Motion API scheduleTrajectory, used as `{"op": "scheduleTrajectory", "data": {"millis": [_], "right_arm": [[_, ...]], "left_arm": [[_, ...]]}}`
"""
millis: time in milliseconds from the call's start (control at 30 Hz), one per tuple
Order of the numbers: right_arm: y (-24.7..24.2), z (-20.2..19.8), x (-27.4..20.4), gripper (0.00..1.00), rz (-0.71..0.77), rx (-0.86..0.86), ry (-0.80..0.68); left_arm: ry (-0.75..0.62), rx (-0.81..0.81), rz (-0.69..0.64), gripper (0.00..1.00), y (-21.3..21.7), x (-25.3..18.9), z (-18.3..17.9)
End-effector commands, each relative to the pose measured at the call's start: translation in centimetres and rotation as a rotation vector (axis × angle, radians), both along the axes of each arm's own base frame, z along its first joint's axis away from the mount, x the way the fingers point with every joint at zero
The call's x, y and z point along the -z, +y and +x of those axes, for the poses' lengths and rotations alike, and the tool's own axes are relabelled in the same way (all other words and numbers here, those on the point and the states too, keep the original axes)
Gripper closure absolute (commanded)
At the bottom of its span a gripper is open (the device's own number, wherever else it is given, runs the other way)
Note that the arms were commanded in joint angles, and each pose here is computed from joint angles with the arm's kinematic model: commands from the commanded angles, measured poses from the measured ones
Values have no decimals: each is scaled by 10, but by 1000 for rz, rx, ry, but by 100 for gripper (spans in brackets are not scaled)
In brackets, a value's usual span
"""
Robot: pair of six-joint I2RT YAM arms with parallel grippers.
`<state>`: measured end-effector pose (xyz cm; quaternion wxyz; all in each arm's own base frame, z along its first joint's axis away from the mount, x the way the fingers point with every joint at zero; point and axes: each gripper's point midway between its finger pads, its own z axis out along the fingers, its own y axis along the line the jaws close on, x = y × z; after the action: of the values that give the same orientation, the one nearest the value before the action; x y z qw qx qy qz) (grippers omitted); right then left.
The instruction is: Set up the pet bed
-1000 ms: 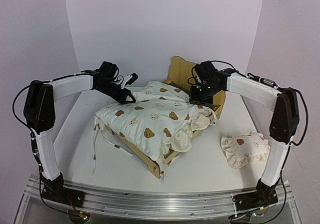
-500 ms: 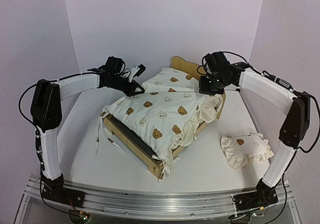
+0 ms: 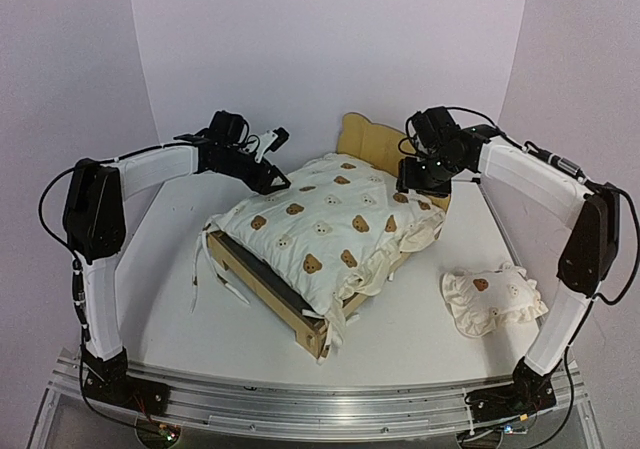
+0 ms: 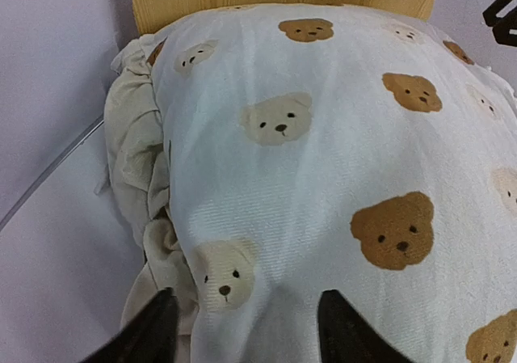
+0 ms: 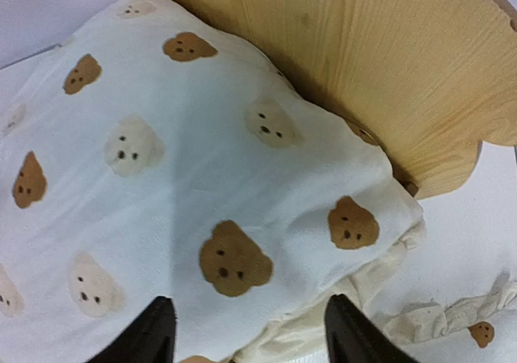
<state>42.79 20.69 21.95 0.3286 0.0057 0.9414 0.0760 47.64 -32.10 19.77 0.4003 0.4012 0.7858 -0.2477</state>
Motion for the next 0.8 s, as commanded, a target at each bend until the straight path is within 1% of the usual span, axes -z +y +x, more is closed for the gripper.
{"op": "scheduleTrajectory", "data": {"millis": [0, 100, 200, 300, 400, 533, 767], "right_arm": [[-28, -20, -26, 29, -58, 37, -9], [-49, -28, -28, 27, -87, 69, 1], [-72, -30, -23, 26, -80, 104, 25], [-91, -17, -16, 26, -33, 101, 54], [-100, 5, -13, 30, 17, 61, 63], [-113, 36, -1, 32, 45, 55, 77], [-119, 77, 18, 34, 84, 51, 69]], "left_arm": [[-110, -10, 1, 27, 19, -55, 14], [-123, -49, 19, 24, 48, -63, 20], [-119, -98, 67, 24, 81, -50, 23], [-125, -142, 126, 24, 114, -28, 25], [-118, -186, 152, 24, 142, -7, 30], [-123, -231, 187, 25, 158, 12, 39], [-83, -212, 212, 26, 157, 54, 43]]}}
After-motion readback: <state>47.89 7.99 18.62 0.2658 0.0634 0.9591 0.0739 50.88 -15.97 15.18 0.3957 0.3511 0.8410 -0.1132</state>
